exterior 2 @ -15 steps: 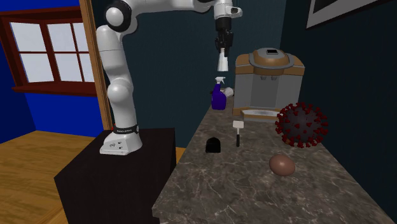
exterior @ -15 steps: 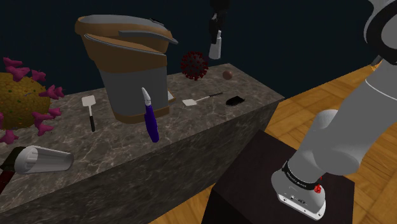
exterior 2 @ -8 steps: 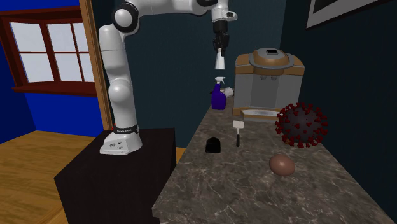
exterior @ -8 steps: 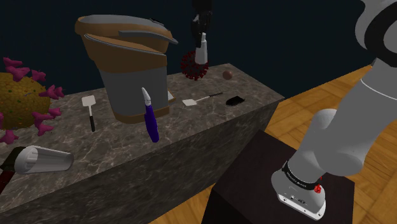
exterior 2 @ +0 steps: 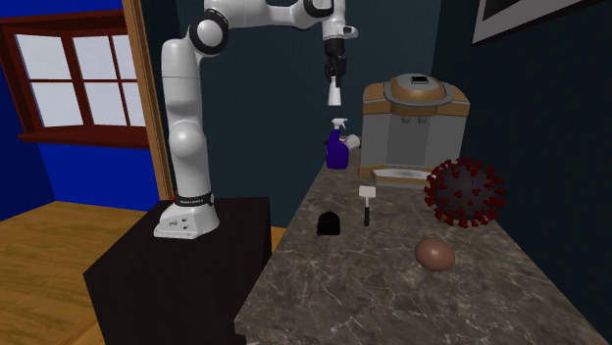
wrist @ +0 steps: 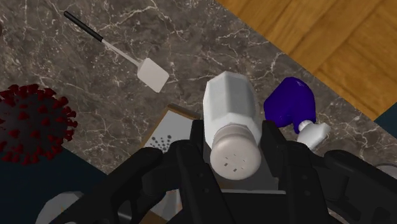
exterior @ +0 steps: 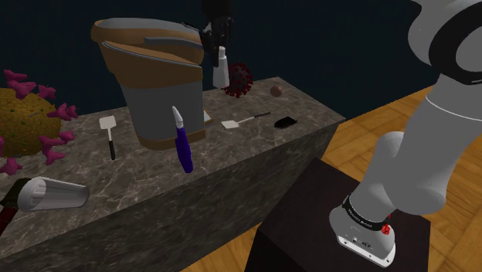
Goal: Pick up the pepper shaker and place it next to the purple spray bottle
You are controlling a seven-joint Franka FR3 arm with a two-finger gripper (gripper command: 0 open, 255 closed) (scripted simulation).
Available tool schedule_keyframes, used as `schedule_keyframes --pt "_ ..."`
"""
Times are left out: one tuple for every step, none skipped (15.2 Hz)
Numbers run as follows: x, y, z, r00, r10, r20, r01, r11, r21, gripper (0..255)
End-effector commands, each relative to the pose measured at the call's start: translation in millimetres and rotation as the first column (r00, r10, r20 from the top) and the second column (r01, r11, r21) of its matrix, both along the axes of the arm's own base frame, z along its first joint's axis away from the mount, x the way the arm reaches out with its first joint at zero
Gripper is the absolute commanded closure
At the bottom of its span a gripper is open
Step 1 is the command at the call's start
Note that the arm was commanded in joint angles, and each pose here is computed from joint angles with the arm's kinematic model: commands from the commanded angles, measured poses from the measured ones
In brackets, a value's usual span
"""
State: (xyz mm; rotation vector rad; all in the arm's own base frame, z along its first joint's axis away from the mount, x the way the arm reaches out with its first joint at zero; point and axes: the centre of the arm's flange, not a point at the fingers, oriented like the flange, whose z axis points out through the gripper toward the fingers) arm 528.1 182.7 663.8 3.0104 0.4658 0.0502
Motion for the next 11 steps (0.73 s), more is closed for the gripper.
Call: schedule_keyframes --pt "1.5 27.9 1.5 1.000 -0.001 0.000 0.001 1.000 0.000 255" --pt "1.7 33.1 1.5 1.000 -0.001 0.000 0.001 1.000 0.000 255" --pt "1.7 33.1 -3.8 1.000 -0.001 0.000 0.001 1.000 0.000 255" --pt "1.7 33.1 -9.1 1.000 -0.001 0.000 0.001 1.000 0.000 255" --pt "1.7 33.1 -14.4 1.000 -0.001 0.000 0.001 1.000 0.000 255" --pt "1.7 33.1 -19.7 1.000 -0.001 0.000 0.001 1.000 0.000 255" --pt "1.7 33.1 -24.9 1.000 -0.001 0.000 0.001 1.000 0.000 255" --pt "1.7 33.1 -30.2 1.000 -0.001 0.000 0.001 1.000 0.000 255" --pt "1.7 33.1 -35.5 1.000 -0.001 0.000 0.001 1.000 0.000 255" --pt "1.7 33.1 -40.8 1.000 -0.001 0.000 0.001 1.000 0.000 255" --pt "1.7 33.1 -46.1 1.000 -0.001 0.000 0.001 1.000 0.000 255"
